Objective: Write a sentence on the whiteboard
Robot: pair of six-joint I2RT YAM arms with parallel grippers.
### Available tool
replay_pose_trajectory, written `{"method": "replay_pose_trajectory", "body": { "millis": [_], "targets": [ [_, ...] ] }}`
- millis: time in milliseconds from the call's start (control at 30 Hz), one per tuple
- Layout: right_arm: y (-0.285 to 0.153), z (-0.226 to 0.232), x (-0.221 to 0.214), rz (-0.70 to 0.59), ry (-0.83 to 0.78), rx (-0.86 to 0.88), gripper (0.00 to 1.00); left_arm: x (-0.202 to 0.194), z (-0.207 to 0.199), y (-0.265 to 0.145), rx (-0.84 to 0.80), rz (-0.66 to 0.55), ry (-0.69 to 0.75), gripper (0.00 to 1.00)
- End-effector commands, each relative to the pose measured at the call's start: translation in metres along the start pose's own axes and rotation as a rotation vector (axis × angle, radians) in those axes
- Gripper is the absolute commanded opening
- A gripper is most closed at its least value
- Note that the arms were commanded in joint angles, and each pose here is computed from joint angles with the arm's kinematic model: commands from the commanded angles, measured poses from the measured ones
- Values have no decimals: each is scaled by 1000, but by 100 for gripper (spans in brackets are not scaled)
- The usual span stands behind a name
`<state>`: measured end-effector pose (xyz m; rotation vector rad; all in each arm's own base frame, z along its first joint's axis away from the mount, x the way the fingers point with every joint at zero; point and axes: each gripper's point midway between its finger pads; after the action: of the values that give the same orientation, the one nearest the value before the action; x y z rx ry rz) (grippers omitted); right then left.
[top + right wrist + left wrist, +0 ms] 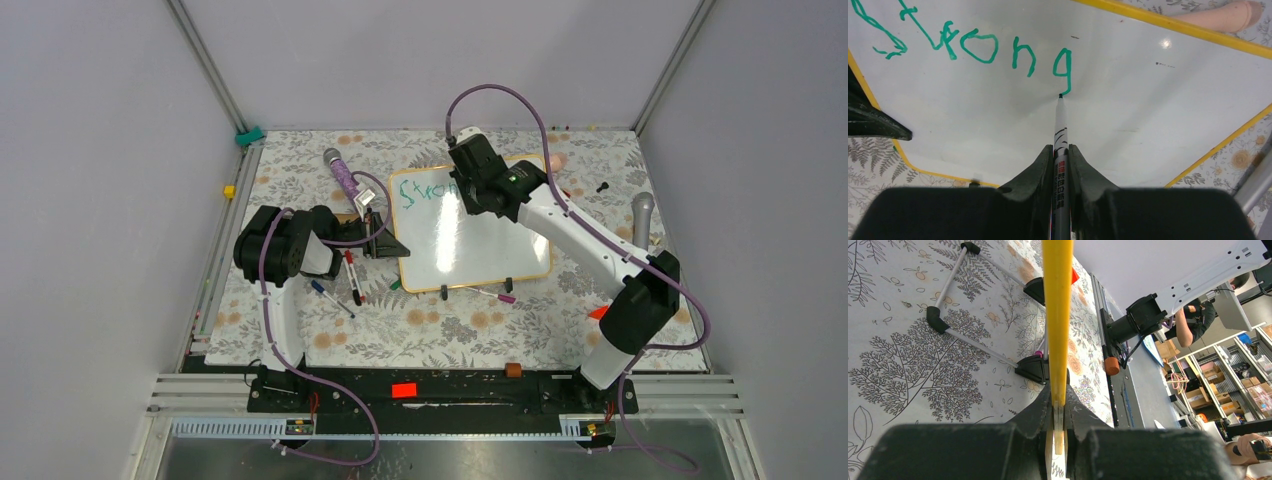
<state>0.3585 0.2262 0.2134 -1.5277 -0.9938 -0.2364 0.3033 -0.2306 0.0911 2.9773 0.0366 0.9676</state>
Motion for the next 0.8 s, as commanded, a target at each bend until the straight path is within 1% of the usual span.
{"method": "replay_pose_trajectory", "body": {
  "millis": [0,333,533,667,767],
  "targets": [
    [-3,6,2,-16,40,56,0,-7,-3,-3,-18,33,10,0],
    [-5,10,21,-51,54,79,0,-6,-3,-3,-18,32,10,0],
    [-23,4,33,-97,54,88,0,-7,-3,-3,-19,34,10,0],
    [-38,-1,35,-126,52,94,0,-7,-3,-3,-19,34,10,0],
    [-41,-8,34,-132,55,68,0,-6,-3,-3,-18,32,9,0]
  ]
}}
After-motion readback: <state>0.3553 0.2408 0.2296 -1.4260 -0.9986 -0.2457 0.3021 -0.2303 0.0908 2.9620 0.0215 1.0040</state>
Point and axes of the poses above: each gripper's point midway between its finger pads, its own y axis out along the fingers, its own z axis along the line the jaws close on, x = y × z, and after that the axes turned 6 degrees about -y, right-handed
